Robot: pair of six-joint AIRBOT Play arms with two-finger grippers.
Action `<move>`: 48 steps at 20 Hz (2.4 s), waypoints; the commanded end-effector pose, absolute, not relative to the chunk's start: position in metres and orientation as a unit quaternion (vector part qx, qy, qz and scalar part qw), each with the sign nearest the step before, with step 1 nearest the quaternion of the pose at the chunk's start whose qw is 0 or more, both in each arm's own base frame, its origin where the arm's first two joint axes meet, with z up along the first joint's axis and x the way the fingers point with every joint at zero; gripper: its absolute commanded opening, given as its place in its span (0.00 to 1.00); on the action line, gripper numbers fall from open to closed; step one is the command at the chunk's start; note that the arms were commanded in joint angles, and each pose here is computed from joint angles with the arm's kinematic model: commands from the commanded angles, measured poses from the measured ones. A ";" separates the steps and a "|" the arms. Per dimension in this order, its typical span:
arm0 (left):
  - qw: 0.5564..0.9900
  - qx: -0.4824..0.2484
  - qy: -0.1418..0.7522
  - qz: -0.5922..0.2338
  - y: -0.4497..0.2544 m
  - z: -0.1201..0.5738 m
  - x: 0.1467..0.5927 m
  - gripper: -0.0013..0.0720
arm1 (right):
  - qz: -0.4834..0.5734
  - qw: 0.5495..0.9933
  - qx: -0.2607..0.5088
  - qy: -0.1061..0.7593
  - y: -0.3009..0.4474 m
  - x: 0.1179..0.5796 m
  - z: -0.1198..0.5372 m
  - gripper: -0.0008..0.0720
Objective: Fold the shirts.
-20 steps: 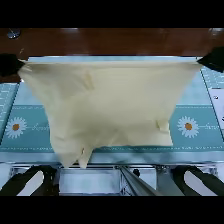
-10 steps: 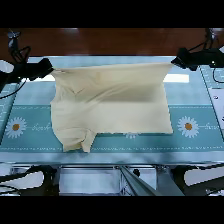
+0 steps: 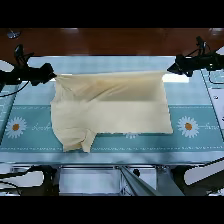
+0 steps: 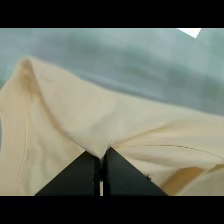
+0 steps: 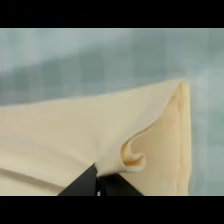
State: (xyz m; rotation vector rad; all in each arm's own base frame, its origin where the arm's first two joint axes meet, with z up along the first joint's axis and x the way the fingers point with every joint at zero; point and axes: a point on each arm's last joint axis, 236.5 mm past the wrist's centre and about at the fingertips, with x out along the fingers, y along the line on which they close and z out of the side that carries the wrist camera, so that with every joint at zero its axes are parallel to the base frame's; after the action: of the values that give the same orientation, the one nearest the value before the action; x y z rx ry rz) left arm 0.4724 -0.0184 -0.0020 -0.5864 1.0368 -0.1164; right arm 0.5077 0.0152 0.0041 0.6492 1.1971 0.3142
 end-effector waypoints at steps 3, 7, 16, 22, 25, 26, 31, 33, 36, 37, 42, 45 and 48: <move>0.739 -0.259 0.614 -0.098 -0.035 -0.059 0.401 0.05 | 0.142 0.687 0.249 0.668 0.018 0.436 -0.052 0.06; 0.696 -0.265 0.659 -0.100 -0.030 -0.061 0.378 0.98 | 0.127 0.681 0.265 0.670 0.020 0.435 -0.054 0.86; 0.674 -0.317 0.665 -0.046 0.022 -0.050 0.259 0.98 | 0.054 0.742 0.284 0.604 -0.038 0.353 -0.008 0.86; 0.624 -0.456 0.634 -0.019 -0.002 -0.079 0.206 0.98 | 0.094 0.747 0.338 0.564 0.023 0.289 -0.024 0.86; 0.606 -0.437 0.664 -0.033 -0.027 -0.092 0.192 0.98 | 0.097 0.746 0.346 0.561 0.030 0.281 -0.025 0.86; 0.602 -0.430 0.671 -0.042 -0.038 -0.096 0.189 0.98 | 0.098 0.746 0.349 0.559 0.031 0.281 -0.024 0.86; 0.613 -0.450 0.646 -0.068 -0.084 -0.117 0.191 0.98 | 0.102 0.746 0.358 0.552 0.034 0.285 -0.020 0.86; 0.620 -0.458 0.632 -0.079 -0.093 -0.119 0.194 0.81 | 0.086 0.753 0.353 0.549 0.020 0.286 -0.019 0.86; 0.634 -0.441 0.625 -0.110 -0.094 -0.109 0.199 0.05 | 0.002 0.738 0.341 0.583 -0.029 0.261 -0.037 0.86; 0.640 -0.438 0.621 -0.115 -0.092 -0.104 0.205 0.05 | -0.038 0.716 0.331 0.614 -0.046 0.239 -0.048 0.86; 0.666 -0.424 0.601 -0.127 -0.086 -0.086 0.224 0.05 | -0.051 0.642 0.347 0.682 -0.016 0.191 -0.081 0.86; 0.665 -0.424 0.601 -0.130 -0.086 -0.085 0.224 0.05 | -0.017 0.628 0.345 0.697 0.009 0.189 -0.091 0.86; 0.665 -0.424 0.601 -0.130 -0.086 -0.085 0.224 0.05 | -0.003 0.621 0.361 0.696 0.021 0.201 -0.102 0.86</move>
State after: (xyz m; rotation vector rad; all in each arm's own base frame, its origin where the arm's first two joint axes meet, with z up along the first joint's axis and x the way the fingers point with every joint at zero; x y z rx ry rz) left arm 0.2222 -0.0857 -0.0871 -0.9571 1.3624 -0.2860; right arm 0.1954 0.0071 -0.0922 0.7952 1.5898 -0.0350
